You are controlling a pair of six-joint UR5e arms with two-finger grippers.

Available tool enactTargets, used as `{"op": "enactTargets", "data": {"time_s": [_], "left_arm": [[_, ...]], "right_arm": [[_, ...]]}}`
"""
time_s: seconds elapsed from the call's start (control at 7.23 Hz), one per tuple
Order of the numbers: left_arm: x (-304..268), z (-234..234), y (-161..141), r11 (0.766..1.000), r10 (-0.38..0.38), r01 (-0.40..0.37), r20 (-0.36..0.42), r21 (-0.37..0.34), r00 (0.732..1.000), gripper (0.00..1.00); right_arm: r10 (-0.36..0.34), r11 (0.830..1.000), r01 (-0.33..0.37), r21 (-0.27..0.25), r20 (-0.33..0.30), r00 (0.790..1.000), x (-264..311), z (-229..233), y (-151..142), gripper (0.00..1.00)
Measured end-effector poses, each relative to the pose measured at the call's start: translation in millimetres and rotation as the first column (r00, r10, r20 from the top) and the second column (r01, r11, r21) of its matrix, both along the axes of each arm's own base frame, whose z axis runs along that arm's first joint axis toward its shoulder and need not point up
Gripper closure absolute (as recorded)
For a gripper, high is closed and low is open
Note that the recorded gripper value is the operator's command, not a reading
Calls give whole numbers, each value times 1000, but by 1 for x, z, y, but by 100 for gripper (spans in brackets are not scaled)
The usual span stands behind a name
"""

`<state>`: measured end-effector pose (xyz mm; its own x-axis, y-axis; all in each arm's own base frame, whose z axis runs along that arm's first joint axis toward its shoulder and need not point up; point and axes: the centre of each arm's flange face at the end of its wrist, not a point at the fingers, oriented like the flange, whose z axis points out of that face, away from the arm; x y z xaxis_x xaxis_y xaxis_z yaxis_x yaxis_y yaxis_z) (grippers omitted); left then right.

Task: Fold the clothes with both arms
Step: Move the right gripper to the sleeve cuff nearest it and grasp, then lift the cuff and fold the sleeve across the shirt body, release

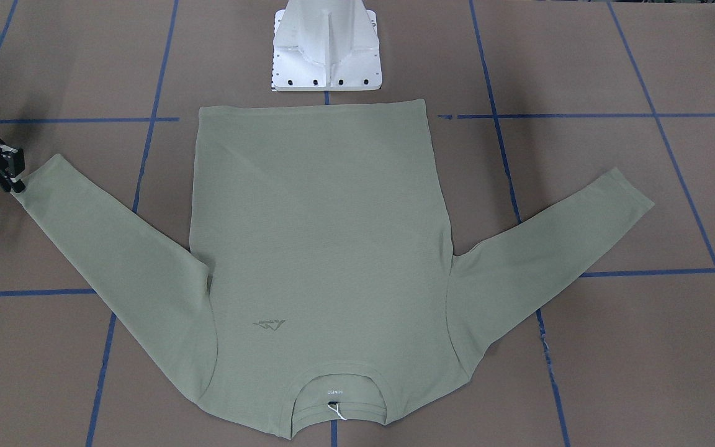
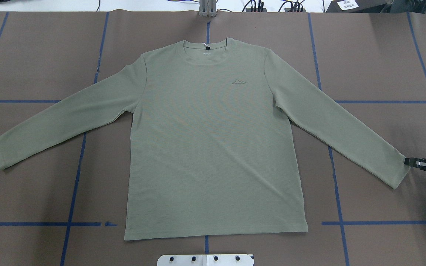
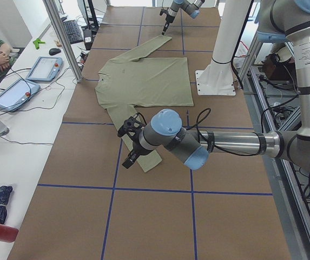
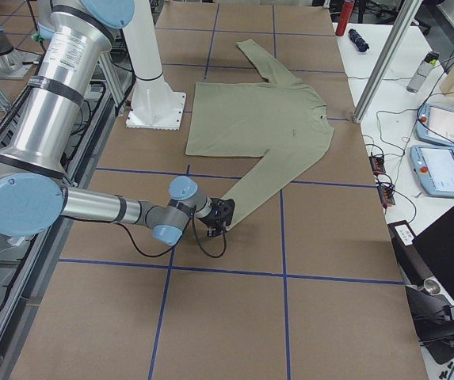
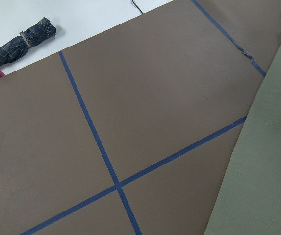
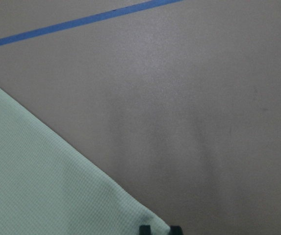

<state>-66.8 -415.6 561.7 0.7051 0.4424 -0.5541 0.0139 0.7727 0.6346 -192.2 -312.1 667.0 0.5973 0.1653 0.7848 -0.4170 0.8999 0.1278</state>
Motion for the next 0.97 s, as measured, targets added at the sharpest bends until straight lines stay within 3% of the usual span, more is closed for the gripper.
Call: {"op": "enactTargets", "data": {"time_s": [0.28,0.55,0.97], "left_arm": [[0,0,0,1000,0,0,-1,-1,1000,0],[0,1,1,1000,0,0,-1,-1,1000,0],[0,0,0,1000,0,0,-1,-1,1000,0]], "right_arm": [[9,1000,-9,10,3,1000,0,-4,-2,100],[10,1000,-10,21,25,1000,-2,-39,-6,100],[26,999,-27,-26,-13,1000,-36,-173,-41,100]]}}
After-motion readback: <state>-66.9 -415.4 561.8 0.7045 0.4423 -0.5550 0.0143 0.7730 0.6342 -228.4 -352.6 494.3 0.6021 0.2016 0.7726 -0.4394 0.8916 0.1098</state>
